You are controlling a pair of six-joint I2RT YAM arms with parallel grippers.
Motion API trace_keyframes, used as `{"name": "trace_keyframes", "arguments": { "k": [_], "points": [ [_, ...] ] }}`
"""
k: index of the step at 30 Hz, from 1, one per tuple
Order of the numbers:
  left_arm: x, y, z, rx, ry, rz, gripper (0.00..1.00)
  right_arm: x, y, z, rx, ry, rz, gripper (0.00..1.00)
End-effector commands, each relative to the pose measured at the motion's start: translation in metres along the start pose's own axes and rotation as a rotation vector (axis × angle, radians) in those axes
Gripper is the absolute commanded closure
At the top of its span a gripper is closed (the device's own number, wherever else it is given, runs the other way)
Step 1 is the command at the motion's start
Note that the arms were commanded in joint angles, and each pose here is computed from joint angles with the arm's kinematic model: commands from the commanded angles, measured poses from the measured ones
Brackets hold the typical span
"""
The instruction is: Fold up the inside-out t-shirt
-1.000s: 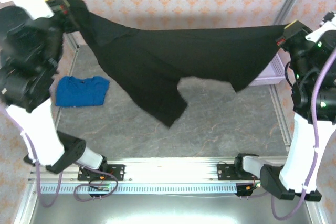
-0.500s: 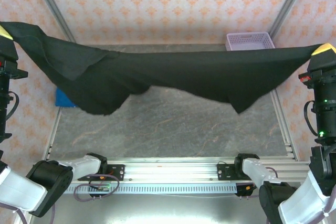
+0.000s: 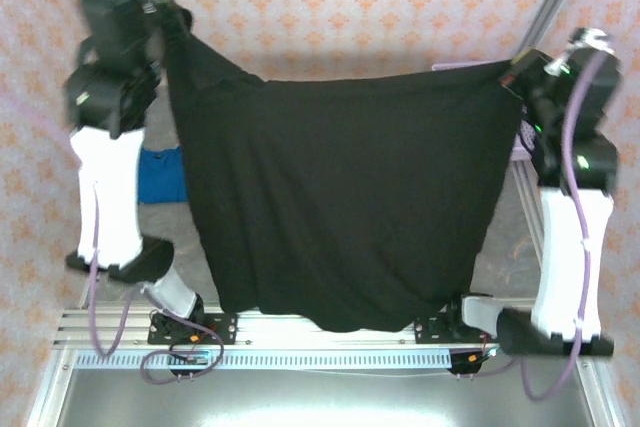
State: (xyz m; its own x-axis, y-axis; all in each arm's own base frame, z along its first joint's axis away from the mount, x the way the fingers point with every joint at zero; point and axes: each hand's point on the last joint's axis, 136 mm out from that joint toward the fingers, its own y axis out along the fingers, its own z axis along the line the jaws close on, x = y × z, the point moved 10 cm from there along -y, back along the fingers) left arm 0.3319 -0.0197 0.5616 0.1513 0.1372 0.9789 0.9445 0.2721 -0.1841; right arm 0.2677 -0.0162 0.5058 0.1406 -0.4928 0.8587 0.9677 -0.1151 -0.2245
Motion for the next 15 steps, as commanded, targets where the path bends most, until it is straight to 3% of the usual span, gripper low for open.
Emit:
{"name": "trace_keyframes", "arguments": {
  "k": [1, 6, 10, 12, 14, 15],
  "points": [
    [-0.035, 0.077, -0.008, 0.06, 0.022, 0.091, 1.0, -0.039, 0.091, 0.015, -0.013, -0.048, 0.069, 1.0],
    [-0.136, 0.215, -0.018, 0.119, 0.064, 0.297, 1.0, -0.144, 0.246, 0.019, -0.103, -0.121, 0.304, 1.0],
    [-0.193, 0.286, -0.022, 0.102, 0.02, 0.286, 1.0, -0.204, 0.337, 0.015, -0.165, -0.16, 0.393, 0.94],
    [-0.21, 0.305, -0.025, 0.046, -0.045, 0.277, 0.85, -0.213, 0.359, 0.017, -0.16, -0.17, 0.407, 0.88],
    [-0.213, 0.31, -0.027, 0.011, -0.107, 0.272, 0.6, -0.21, 0.365, 0.02, -0.169, -0.199, 0.372, 0.77],
    [-0.208, 0.308, -0.026, -0.007, -0.133, 0.27, 0.53, -0.208, 0.364, 0.021, -0.172, -0.207, 0.365, 0.69]
  ]
}}
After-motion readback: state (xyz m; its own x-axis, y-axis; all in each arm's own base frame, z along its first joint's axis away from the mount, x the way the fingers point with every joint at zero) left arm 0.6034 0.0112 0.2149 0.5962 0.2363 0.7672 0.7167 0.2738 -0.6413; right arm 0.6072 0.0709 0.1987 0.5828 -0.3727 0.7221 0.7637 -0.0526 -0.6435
